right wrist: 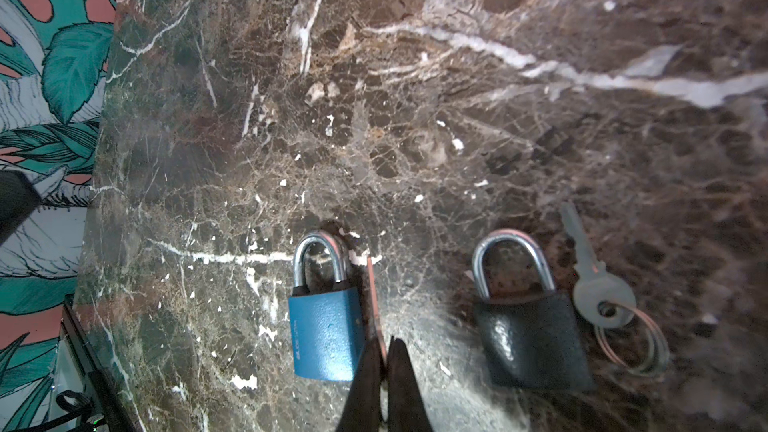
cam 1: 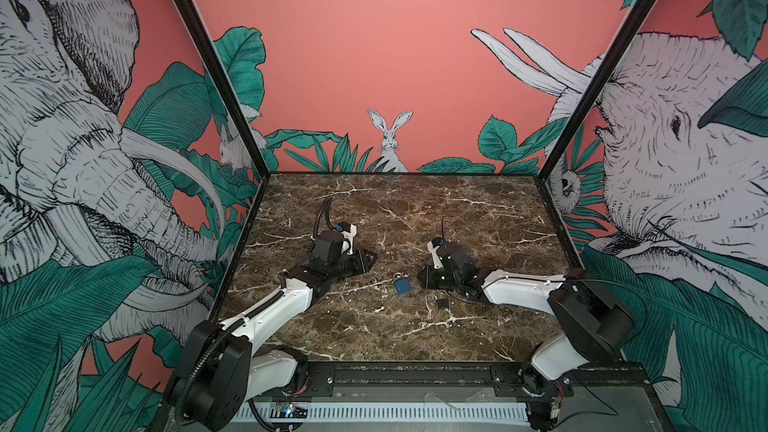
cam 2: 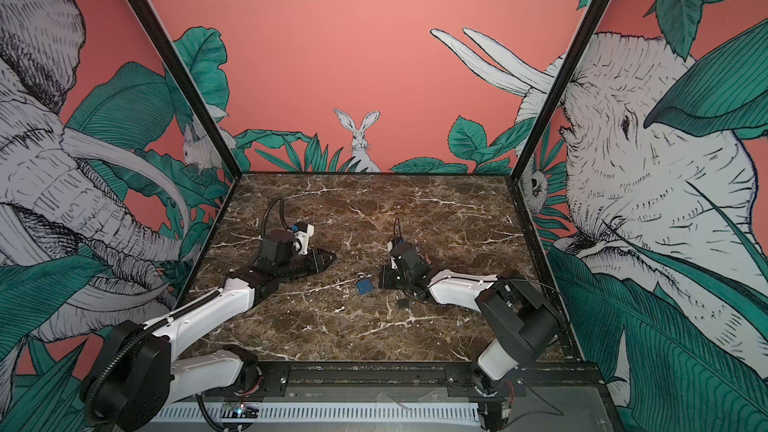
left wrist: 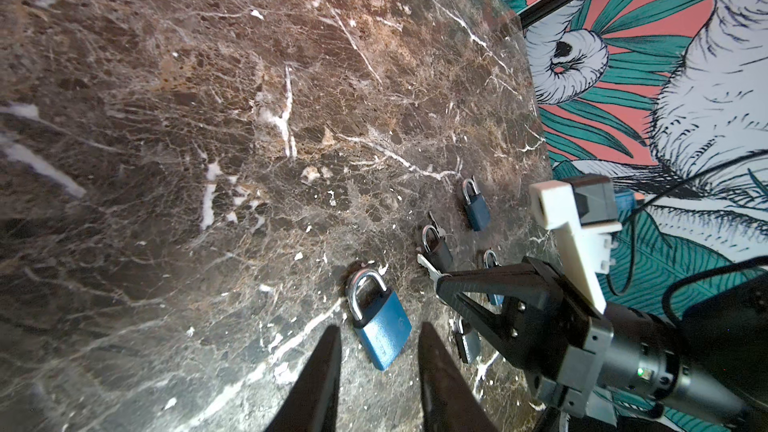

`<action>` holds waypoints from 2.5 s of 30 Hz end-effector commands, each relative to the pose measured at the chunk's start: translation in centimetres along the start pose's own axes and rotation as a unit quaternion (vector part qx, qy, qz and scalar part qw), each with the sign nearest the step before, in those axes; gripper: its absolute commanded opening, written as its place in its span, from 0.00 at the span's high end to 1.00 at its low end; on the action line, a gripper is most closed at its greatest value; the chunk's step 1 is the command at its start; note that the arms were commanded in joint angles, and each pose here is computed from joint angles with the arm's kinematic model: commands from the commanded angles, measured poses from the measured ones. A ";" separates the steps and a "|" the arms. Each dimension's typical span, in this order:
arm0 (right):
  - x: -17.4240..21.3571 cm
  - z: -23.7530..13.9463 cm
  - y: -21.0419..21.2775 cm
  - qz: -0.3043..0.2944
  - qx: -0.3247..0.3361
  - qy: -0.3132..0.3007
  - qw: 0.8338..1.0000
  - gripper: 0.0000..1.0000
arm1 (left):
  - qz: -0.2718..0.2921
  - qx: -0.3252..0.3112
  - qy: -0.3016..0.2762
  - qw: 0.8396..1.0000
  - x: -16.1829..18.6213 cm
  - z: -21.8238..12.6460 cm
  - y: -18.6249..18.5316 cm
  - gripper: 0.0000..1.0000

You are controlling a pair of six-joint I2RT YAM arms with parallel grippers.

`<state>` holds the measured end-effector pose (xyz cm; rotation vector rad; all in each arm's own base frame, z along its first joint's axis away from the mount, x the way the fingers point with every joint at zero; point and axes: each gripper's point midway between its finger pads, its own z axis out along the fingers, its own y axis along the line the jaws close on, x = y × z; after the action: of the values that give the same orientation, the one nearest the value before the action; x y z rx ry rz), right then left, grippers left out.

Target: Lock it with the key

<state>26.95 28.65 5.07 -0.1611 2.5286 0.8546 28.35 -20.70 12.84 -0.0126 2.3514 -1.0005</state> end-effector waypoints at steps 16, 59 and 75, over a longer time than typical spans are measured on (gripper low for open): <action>0.9 2.3 1.2 0.024 -0.032 0.009 0.999 1.00 | -0.013 0.001 0.000 1.000 0.0 0.3 0.6 0.66; -11.3 -13.2 0.3 -0.153 0.123 -0.204 0.959 0.23 | -0.028 0.024 -0.254 0.967 -13.2 -6.1 0.2 0.33; -15.9 -24.1 -14.1 -0.126 0.379 -0.341 0.851 0.01 | 0.074 -0.203 -0.384 0.898 -21.5 -14.6 6.8 0.01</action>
<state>34.23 4.99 20.31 0.0186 1.9762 -0.1176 39.91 -3.44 25.63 -0.4144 1.7455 -0.5488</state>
